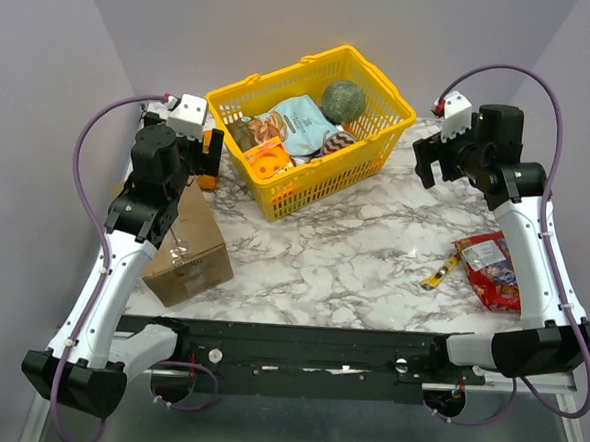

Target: Unpack the express box

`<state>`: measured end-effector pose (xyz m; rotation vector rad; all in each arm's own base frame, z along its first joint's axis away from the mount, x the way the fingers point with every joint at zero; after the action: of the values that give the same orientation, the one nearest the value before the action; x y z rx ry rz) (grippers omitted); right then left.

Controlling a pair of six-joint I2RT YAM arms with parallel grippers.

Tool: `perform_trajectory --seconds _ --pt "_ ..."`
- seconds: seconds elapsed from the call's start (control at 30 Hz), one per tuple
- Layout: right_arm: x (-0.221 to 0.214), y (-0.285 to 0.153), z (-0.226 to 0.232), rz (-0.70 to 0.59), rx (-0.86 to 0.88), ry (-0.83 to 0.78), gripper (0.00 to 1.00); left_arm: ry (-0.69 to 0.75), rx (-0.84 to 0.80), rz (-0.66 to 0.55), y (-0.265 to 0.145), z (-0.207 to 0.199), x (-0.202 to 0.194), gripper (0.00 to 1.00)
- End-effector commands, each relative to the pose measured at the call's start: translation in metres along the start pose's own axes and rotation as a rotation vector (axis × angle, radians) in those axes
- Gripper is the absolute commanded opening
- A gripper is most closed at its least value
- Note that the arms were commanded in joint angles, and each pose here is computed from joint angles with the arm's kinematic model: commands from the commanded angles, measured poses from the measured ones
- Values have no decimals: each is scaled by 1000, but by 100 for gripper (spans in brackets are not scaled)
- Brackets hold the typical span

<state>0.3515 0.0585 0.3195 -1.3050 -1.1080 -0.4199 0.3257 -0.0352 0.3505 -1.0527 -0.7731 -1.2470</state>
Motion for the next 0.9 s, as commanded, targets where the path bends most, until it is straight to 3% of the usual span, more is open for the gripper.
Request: perform_trajectory --seconds 0.0,0.1,0.17,0.3,0.37,0.5,0.53,0.6,0.63,0.7,0.73,0.77,0.87 --pt "1 -1 22 16 129 -44 100 148 247 183 -23 52 -41 99" --pt "11 -6 39 -22 244 -62 100 149 225 266 -24 57 -61 99" --pt "27 -9 46 -59 279 25 100 117 195 298 -23 64 -63 99" --pt "41 -28 88 -106 568 60 100 133 90 370 11 60 -54 99" --pt "44 -26 94 -136 586 42 100 182 94 380 19 69 -46 99" --pt "18 -10 103 -44 579 -55 95 186 121 514 39 98 -71 99" --pt "13 -9 106 -29 585 -75 89 169 102 490 41 105 -59 99" --pt "7 -7 112 -22 600 -120 83 118 54 643 46 123 -90 99" --pt "0 -3 115 -6 610 -132 74 97 42 594 46 139 -65 99" --pt "-4 3 129 3 640 -190 63 -7 -213 659 47 126 -87 99" --pt "-7 10 136 15 656 -211 54 -30 -218 623 38 148 -76 99" --pt "-9 15 149 18 691 -261 49 -88 -352 650 26 131 -83 99" --pt "-17 41 171 58 728 -342 32 -83 -480 724 15 119 -116 99"
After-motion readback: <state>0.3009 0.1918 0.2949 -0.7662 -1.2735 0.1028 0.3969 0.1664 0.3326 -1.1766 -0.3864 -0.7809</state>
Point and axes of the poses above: each gripper's point midway between its finger pads, its own y axis out along the fingers, its own z axis along the line the jaws close on, x = y × z, the point moved 2 cm from there along -y, back along the fingers, and after that the axes turned 8 degrees about y, right-handed, at the moved point
